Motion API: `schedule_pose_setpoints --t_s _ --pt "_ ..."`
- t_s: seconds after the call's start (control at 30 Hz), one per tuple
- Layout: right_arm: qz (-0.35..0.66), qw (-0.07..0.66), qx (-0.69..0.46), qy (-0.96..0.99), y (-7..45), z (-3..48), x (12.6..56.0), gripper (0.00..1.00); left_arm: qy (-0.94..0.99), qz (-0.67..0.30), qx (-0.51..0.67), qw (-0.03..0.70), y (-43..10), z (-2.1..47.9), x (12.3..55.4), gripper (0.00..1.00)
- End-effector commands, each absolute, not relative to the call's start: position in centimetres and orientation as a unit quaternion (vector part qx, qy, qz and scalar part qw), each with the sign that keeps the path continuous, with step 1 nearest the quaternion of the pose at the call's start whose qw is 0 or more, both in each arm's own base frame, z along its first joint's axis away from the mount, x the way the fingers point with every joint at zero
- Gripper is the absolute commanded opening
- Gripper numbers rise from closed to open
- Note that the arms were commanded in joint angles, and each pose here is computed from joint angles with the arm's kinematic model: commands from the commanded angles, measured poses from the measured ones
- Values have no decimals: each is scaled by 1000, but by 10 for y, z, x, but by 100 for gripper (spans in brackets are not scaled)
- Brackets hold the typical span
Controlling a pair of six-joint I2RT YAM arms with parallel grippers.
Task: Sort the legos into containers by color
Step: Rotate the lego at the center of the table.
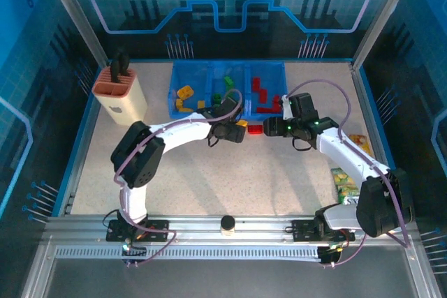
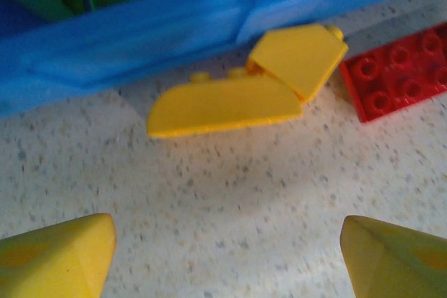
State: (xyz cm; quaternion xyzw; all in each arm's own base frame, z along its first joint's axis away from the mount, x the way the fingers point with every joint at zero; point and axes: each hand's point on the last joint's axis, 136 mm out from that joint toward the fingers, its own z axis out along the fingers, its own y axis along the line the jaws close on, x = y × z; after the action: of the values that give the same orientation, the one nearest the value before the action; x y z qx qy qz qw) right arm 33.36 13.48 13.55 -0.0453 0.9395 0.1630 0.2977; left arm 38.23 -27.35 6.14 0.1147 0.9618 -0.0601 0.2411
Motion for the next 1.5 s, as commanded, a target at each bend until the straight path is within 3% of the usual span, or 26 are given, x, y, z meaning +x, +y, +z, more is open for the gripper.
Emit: schedule_pose_setpoints --t_s 0.0,0.53,0.93,1.07,1.2,1.47 --pt "174 301 -37 937 133 136 331 74 964 -39 135 226 -268 56 394 85" --pt "185 288 -25 939 132 119 323 74 958 -48 172 224 -285 44 421 85" --pt "186 286 -22 940 131 111 318 74 948 -116 214 205 -313 52 361 65" --pt "192 282 -22 940 133 109 319 74 939 -156 206 228 -314 79 347 58" --pt "195 282 -19 939 134 107 319 74 930 -146 196 274 -307 110 361 58" --pt "195 283 -18 939 132 108 315 74 943 -94 197 252 -302 85 382 62"
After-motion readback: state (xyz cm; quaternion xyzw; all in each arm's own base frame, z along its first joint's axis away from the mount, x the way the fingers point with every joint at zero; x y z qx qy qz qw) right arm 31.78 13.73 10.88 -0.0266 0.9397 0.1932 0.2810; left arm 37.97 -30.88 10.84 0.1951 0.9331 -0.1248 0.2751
